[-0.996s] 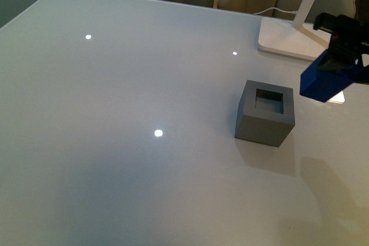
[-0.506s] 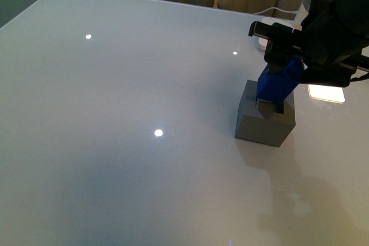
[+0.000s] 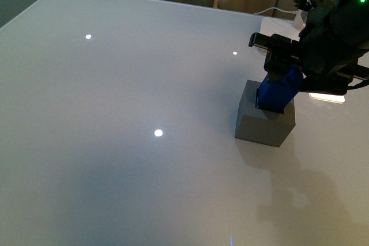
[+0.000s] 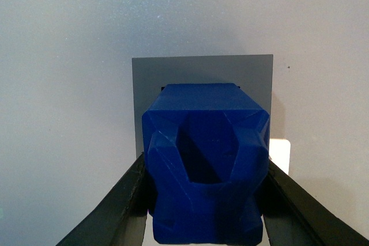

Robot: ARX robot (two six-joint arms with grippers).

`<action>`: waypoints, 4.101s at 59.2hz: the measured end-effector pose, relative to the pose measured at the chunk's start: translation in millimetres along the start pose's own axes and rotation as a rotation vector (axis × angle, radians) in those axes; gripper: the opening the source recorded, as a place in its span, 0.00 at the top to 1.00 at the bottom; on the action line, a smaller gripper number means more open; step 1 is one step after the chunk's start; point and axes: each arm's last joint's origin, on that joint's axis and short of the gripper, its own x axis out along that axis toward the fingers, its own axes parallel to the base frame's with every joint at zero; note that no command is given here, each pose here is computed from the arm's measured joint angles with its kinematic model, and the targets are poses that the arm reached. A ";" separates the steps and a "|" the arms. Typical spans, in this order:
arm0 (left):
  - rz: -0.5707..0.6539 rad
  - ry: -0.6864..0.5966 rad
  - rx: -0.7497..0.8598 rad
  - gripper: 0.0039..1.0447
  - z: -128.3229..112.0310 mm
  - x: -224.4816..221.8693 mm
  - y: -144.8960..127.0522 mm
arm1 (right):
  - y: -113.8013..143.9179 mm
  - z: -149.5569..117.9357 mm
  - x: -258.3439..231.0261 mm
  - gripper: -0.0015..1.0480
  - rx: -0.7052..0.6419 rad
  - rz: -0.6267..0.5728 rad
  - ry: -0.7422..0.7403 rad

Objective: Insert blue part into gray base

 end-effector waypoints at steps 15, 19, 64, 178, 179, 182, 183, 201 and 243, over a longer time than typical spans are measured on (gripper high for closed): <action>0.000 0.000 0.000 0.07 0.0 0.0 0.0 | 0.0 -2.5 -0.1 0.57 -0.004 0.009 0.026; 0.000 0.000 0.000 0.07 0.0 0.0 0.0 | -0.3 -3.1 0.1 0.57 -0.004 0.007 0.028; 0.000 0.000 0.000 0.07 0.0 0.0 0.0 | -12.9 -11.6 -24.5 0.09 -0.005 -0.002 -0.107; 0.000 0.000 0.000 0.07 0.0 0.0 0.0 | -142.5 -165.6 -172.6 0.98 -0.221 0.104 -1.074; 0.000 0.000 0.000 0.07 0.0 0.0 0.0 | -142.6 -166.1 -173.1 0.98 -0.221 0.105 -1.075; 0.000 0.000 0.000 0.07 0.0 0.0 0.0 | -142.8 -167.3 -174.1 0.98 -0.221 0.105 -1.076; 0.000 0.000 0.000 0.07 0.0 0.0 0.0 | -142.9 -167.6 -174.4 0.98 -0.221 0.105 -1.076; 0.000 0.000 0.000 0.07 0.0 0.0 0.0 | -144.5 -174.8 -178.9 0.98 -0.220 0.105 -1.078; 0.000 0.000 0.000 0.07 0.0 0.0 0.0 | -148.4 -191.4 -184.5 0.93 -0.222 0.104 -1.072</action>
